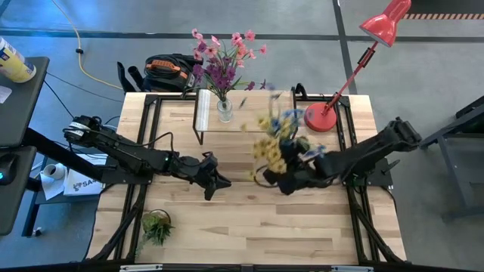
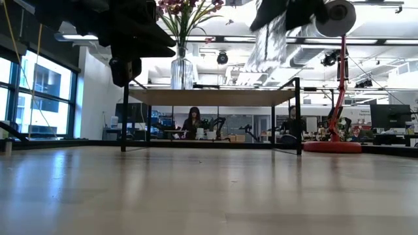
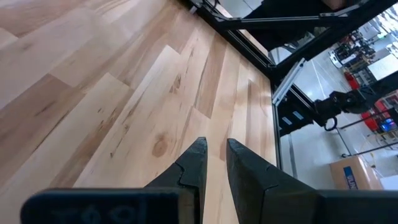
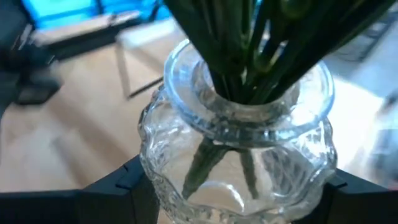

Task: Pick and place flowers into a vace then onto a shelf
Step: Put the transparent vase on the shelf

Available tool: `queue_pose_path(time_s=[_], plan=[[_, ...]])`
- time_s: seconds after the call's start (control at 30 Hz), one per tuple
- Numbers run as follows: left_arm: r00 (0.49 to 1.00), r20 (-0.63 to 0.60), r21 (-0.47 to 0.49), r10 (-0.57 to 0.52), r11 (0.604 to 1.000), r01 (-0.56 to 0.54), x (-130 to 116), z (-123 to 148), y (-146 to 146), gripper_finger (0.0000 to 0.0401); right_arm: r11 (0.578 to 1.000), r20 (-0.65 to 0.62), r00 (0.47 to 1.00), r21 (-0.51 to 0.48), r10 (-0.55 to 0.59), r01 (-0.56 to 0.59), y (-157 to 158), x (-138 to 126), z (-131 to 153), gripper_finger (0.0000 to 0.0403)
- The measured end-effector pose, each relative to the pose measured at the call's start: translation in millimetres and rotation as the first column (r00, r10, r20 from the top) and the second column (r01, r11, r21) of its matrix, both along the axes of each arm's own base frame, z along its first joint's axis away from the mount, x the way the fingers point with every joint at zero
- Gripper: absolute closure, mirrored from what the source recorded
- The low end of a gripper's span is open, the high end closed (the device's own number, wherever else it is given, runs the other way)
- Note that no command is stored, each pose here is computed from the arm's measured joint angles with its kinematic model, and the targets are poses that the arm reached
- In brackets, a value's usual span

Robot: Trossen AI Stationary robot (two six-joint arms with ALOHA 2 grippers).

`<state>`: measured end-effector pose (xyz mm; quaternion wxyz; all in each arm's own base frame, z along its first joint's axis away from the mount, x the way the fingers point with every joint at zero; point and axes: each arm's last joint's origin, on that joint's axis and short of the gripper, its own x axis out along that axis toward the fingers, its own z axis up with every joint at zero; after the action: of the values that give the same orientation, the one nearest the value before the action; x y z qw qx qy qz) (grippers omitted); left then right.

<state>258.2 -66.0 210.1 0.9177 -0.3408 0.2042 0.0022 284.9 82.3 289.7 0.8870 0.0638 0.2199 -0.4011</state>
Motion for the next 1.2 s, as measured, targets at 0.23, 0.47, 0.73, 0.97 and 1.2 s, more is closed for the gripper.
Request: queue_pose_path(time_s=[0.23, 0.47, 0.73, 0.97, 1.2], plan=[[1.0, 0.004, 0.027, -0.006, 1.0, 0.006, 0.0, 0.0, 0.1, 0.0306, 0.988, 0.081, 0.984, 0.02, -0.157, 0.156, -34.0, -47.3, 52.2, 0.0159], [0.999, 0.01, 0.05, 0.047, 0.998, -0.047, 0.2, 0.1, 1.8, 0.0306, 0.971, 0.083, 0.967, 0.042, -0.24, 0.237, -80.0, -69.1, 66.2, 0.0159], [0.998, 0.011, 0.053, 0.055, 0.997, -0.055, 0.3, 0.1, 2.0, 0.0306, 0.991, 0.037, 0.991, 0.026, -0.132, 0.131, -116.3, -40.8, 46.7, 0.0158], [0.998, 0.011, 0.047, 0.056, 0.997, -0.057, 0.2, 0.1, 1.9, 0.0306, 0.996, 0.11, 0.991, 0.055, -0.077, 0.071, -143.6, -33.1, 13.7, 0.0158], [0.998, 0.01, 0.043, 0.058, 0.997, -0.058, 0.2, 0.1, 1.9, 0.0306, 0.997, 0.141, 0.988, 0.037, -0.065, 0.061, -161.0, -34.5, 0.6, 0.0158]])
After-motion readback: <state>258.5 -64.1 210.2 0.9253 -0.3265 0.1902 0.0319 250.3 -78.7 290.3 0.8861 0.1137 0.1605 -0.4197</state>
